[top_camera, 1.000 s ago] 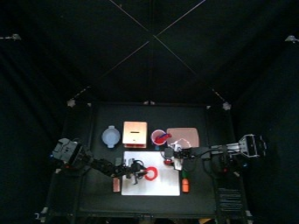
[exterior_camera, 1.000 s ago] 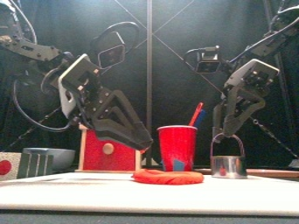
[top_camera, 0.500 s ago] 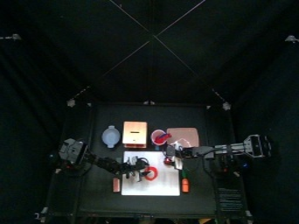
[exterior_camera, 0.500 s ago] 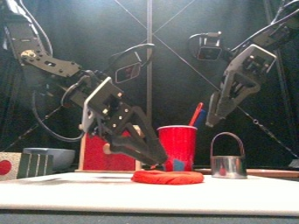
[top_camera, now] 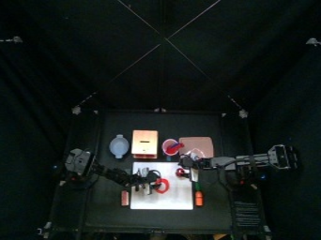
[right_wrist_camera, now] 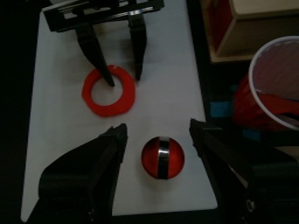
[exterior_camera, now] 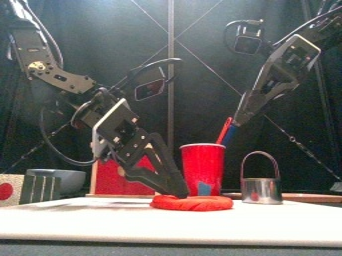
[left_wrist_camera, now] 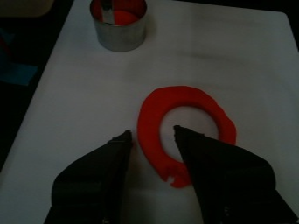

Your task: Place excess in bowl

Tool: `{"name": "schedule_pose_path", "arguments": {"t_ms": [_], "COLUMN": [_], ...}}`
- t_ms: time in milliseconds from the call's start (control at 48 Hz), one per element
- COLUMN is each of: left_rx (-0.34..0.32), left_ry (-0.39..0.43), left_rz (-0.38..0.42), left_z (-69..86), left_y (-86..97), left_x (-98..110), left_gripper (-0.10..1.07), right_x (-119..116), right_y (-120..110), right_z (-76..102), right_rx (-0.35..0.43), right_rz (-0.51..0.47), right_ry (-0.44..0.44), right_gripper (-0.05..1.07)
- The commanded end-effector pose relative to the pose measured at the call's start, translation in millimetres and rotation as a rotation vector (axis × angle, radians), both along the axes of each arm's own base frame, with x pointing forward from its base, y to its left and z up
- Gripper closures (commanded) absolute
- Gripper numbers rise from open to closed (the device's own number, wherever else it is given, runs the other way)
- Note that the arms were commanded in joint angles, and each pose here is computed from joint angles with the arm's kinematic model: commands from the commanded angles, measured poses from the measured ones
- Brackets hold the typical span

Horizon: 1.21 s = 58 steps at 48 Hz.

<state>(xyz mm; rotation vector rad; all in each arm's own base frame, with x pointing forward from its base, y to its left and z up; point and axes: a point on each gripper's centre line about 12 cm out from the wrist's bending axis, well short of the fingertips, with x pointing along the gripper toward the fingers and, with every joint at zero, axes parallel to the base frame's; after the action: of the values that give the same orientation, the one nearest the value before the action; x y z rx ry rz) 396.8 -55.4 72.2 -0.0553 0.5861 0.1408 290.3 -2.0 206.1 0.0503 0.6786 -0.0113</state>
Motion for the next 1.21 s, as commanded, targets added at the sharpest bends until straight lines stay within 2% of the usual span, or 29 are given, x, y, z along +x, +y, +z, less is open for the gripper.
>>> {"name": "schedule_pose_path", "arguments": {"t_ms": [0,146,250,396,667,771,875,1188], "left_rx": [-0.003,0.007,0.017,0.042,0.063,0.066,0.067,0.084], "left_ry": [-0.076,-0.146,-0.181,-0.235,-0.345,-0.365,-0.363,-0.371], "left_rz": [-0.001,-0.037,-0.056,-0.096,-0.096,-0.095,-0.088,-0.095], "left_z": [25.5,55.7,71.3,92.4,123.7,129.3,127.6,128.5], "left_y": [0.2,-0.9,0.0,0.0,6.7,9.1,11.9,14.2], "left_x": [9,4,-2,-13,-38,-49,-55,-55], "left_gripper": [0.16,0.16,0.16,0.16,0.16,0.16,0.16,0.16], "right_x": [2,2,3,0,-14,-17,-18,-20], "right_y": [2,6,7,7,5,4,3,2], "right_z": [10.7,13.7,21.0,35.4,53.1,55.2,53.8,47.8], "right_rx": [0.003,0.000,-0.005,-0.021,-0.041,-0.045,-0.047,-0.050], "right_rz": [0.004,0.017,0.022,0.027,0.023,0.021,0.015,0.012], "right_ry": [-0.046,-0.064,-0.101,-0.199,-0.375,-0.409,-0.415,-0.401], "right_gripper": [0.11,0.11,0.11,0.11,0.11,0.11,0.11,0.11]}}
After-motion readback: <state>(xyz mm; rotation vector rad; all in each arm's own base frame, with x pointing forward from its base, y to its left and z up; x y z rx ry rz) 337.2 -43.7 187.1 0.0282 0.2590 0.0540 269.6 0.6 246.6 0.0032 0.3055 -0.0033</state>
